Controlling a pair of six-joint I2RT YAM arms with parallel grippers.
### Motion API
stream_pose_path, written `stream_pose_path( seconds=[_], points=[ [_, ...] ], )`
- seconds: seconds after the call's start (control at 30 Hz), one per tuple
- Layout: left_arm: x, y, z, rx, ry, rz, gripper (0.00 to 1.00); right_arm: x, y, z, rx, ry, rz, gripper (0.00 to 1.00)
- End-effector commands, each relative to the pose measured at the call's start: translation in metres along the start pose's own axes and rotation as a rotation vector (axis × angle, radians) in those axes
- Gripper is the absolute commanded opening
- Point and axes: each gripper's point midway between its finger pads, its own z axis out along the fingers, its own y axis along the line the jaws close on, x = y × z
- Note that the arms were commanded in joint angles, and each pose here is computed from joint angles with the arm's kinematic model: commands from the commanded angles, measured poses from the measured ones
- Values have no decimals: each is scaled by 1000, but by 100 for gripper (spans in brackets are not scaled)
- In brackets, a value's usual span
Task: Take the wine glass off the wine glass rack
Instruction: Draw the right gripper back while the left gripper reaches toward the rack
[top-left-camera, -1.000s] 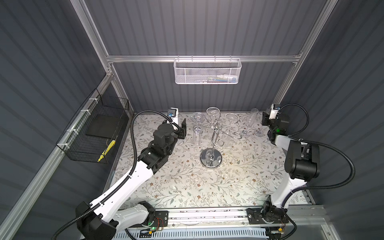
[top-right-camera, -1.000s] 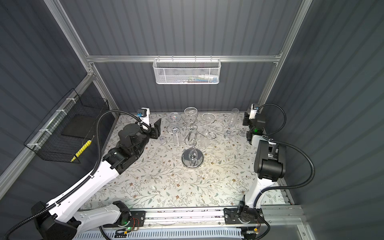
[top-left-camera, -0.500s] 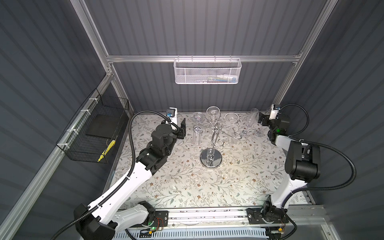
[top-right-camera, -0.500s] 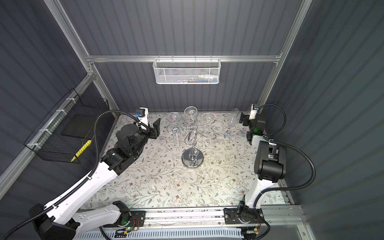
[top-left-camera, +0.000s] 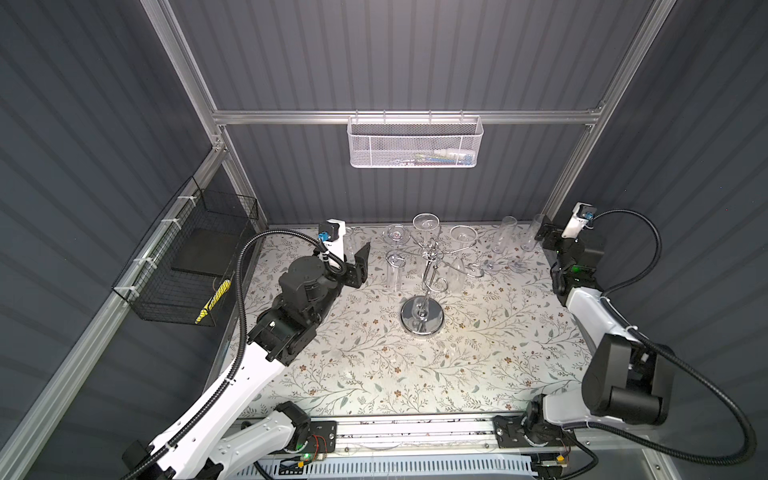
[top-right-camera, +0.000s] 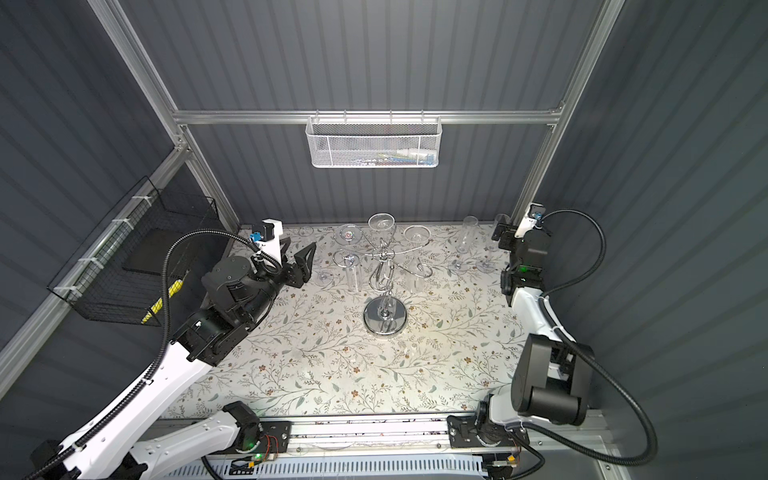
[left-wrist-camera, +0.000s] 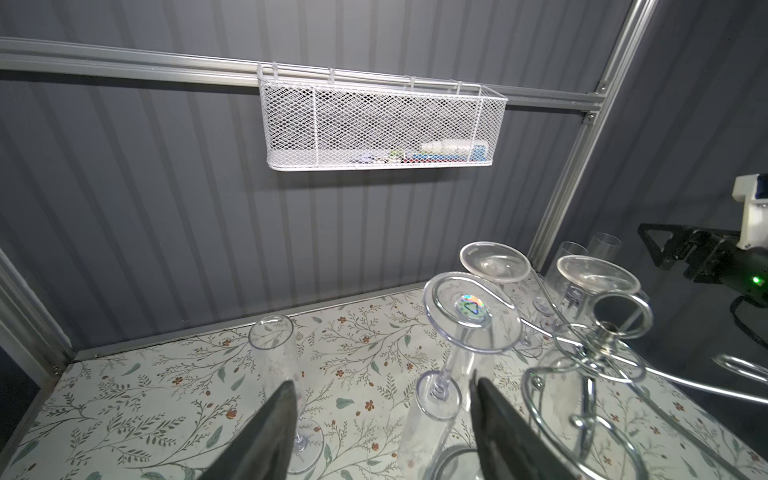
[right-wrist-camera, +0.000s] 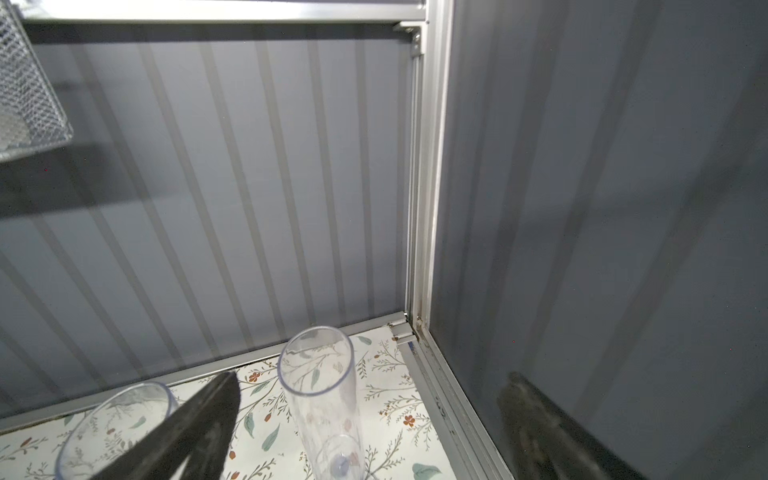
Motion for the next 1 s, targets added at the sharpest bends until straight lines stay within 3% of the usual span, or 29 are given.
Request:
stream_pose_path(
  seconds=[0.0,0.27,0.4,0.67,0.8,0.97],
  points=[
    [-5,-14,-11,86,14,-35,68,17,-15,-24,88,107,104,99],
    [-12,-45,-3,246,61,-109,68,8,-7,-105,60,109,363,99],
    [-24,-57,2,315,42,-145,68,13,5,-137,-1,154,436,99],
    [-37,-45,16,349,48,-347,68,21,43,-177,-182,295,457,99],
    [-38,-30,26,378,57,-522,68,20,57,-191,-258,308,512,99],
    [-34,-39,37,452,108,-631,68,17,69,-203,-328,310,518,99]
  ],
)
